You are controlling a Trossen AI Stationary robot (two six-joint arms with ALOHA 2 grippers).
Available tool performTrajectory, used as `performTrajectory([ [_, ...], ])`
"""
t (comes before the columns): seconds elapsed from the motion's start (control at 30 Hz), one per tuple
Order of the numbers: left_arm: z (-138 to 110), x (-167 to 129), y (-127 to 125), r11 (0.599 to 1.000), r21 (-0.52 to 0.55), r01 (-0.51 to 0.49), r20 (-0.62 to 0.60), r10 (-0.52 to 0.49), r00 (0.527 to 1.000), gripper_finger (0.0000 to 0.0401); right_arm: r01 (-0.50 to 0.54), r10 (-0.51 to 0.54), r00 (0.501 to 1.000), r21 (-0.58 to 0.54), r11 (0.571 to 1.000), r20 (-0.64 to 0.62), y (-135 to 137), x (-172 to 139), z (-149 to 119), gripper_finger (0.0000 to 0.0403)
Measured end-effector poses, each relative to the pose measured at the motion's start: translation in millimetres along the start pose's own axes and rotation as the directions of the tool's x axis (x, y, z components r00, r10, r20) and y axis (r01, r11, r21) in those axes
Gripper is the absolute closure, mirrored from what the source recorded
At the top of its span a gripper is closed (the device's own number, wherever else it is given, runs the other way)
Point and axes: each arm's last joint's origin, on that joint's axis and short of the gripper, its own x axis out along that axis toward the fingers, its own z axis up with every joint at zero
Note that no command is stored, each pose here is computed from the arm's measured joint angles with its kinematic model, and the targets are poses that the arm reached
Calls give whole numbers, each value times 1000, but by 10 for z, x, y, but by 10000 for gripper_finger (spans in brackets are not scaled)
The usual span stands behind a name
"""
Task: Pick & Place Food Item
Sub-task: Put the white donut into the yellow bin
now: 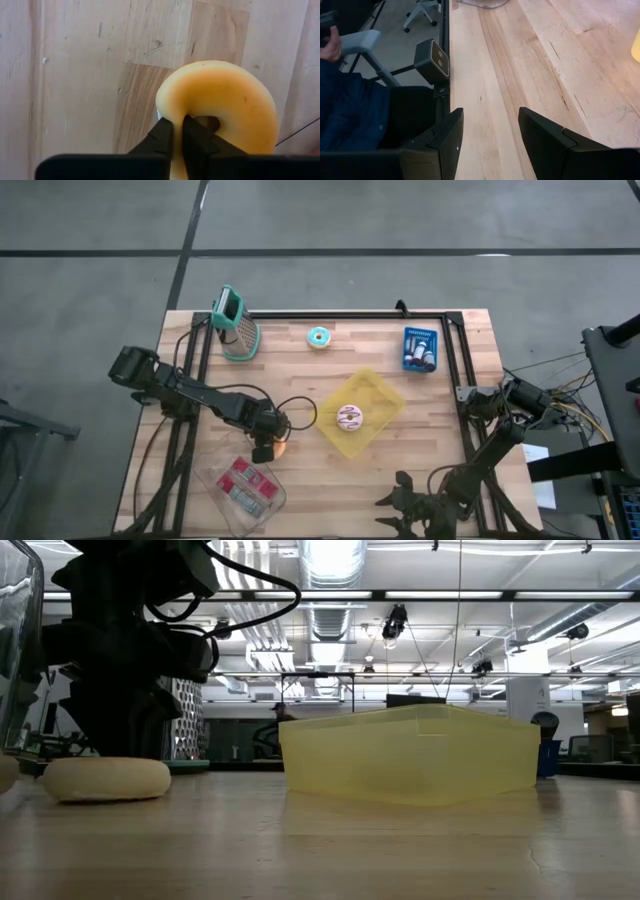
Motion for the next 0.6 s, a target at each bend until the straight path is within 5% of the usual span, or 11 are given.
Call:
performTrajectory([
  [0.6,55,-46,-20,1000,10,0,14,-1,1000,382,0,0,1000,0,1000,0,0,0,0,216],
])
